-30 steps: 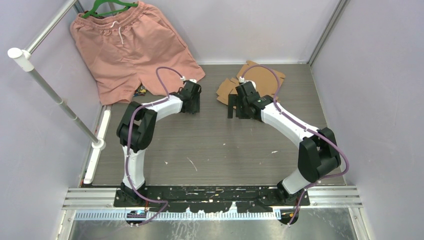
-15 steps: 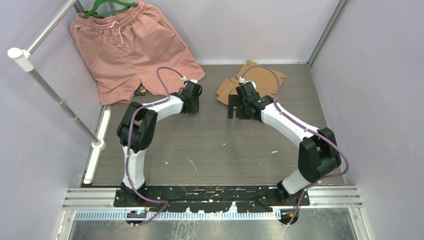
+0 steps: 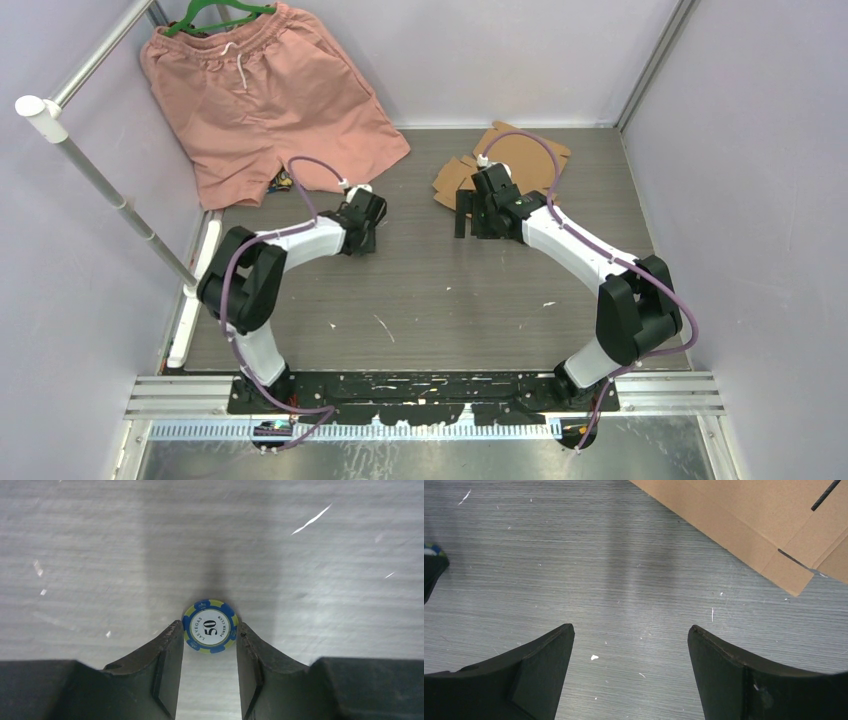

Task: Fold the paper box
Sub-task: Move the product to the center of the board.

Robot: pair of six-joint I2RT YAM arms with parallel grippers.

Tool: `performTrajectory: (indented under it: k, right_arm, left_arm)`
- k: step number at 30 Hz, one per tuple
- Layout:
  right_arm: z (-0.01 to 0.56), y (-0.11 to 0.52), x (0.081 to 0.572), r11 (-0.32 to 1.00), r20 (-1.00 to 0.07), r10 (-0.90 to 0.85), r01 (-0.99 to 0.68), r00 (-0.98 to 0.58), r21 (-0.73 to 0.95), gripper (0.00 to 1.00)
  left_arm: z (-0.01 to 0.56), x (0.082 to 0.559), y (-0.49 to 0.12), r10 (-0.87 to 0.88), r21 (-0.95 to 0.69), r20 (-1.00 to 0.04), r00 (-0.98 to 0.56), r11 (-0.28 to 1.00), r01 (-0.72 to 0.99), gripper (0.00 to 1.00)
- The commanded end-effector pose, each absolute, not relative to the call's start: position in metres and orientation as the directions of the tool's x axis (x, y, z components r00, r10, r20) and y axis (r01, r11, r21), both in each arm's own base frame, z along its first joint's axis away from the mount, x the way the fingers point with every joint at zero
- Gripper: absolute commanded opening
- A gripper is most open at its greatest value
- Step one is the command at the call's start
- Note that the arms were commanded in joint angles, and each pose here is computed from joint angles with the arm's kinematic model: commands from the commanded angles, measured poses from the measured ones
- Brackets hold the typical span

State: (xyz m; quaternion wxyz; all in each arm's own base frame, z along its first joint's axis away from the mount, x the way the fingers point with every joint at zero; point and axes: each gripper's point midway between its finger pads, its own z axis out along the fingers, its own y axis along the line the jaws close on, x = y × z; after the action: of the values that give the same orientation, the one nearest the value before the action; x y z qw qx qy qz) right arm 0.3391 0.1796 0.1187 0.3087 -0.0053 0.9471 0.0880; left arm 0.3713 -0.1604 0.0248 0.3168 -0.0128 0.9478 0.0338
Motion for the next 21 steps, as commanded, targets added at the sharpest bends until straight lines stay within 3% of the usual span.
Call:
performTrajectory:
  k: [1, 21]
  right_arm:
    - [0.147, 0.188, 0.346, 0.969, -0.635, 0.089, -0.080, -0.767, 0.232, 0.88]
    - [0.143, 0.204, 0.349, 0.950, -0.609, 0.122, -0.086, -0.784, 0.301, 0.87]
  left_arm:
    - [0.021, 0.332, -0.116, -0.011, 0.147, -0.547, -0.837, 0.983, -0.110, 0.40]
    - [0.046, 0.318, 0.002, -0.377, -0.014, -0.521, -0.766, 0.901, -0.434, 0.43]
